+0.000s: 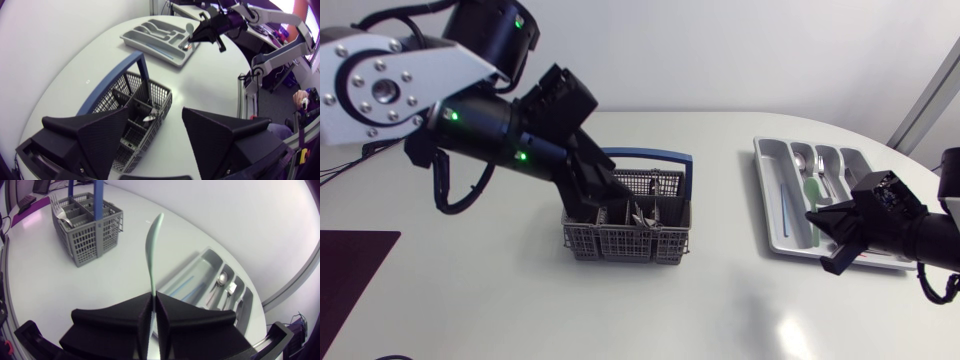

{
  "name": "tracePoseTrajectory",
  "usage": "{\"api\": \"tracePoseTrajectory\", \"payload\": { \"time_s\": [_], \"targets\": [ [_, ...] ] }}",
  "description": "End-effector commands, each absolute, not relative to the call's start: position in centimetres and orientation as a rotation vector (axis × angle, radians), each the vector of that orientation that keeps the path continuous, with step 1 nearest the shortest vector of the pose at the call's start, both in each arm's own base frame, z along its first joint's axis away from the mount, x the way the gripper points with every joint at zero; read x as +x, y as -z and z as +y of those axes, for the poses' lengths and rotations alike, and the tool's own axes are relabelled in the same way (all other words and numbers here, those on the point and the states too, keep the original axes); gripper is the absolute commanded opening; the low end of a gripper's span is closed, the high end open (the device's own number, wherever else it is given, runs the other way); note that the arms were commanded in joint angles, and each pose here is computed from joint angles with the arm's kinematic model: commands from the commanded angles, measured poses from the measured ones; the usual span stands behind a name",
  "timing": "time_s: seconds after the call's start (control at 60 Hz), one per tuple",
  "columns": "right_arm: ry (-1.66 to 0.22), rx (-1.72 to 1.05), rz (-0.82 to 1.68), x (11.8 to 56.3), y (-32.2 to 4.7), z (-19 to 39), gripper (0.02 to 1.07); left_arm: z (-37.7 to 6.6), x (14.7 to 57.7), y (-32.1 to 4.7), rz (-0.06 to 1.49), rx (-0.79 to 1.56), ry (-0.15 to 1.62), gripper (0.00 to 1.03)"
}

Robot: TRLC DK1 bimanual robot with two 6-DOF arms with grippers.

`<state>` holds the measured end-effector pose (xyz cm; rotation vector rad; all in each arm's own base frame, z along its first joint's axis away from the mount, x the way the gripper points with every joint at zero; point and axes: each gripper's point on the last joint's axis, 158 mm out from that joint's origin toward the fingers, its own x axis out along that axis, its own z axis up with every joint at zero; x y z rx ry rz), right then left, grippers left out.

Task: Unload the cutlery basket into the drawer organizer.

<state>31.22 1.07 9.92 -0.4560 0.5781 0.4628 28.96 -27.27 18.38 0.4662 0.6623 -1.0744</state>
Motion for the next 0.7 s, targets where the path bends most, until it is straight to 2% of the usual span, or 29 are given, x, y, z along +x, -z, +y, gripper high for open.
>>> {"api": "tracePoseTrajectory", "payload": {
  "time_s": [0.0,0.183,0.683],
  "targets": [
    [-0.442,-0.489,0.614,31.0,-7.8,-1.0,0.13,-26.5,28.2,-17.5,0.644,0.529,1.088,0.76],
    [-0.327,-0.548,0.638,31.8,-6.2,-6.4,0.13,-25.4,28.3,-15.8,0.652,0.565,1.067,0.76],
    [-0.154,-0.71,0.733,32.2,-2.2,-14.9,0.13,-25.5,28.1,-14.4,0.656,0.608,1.048,0.76]
  ]
}}
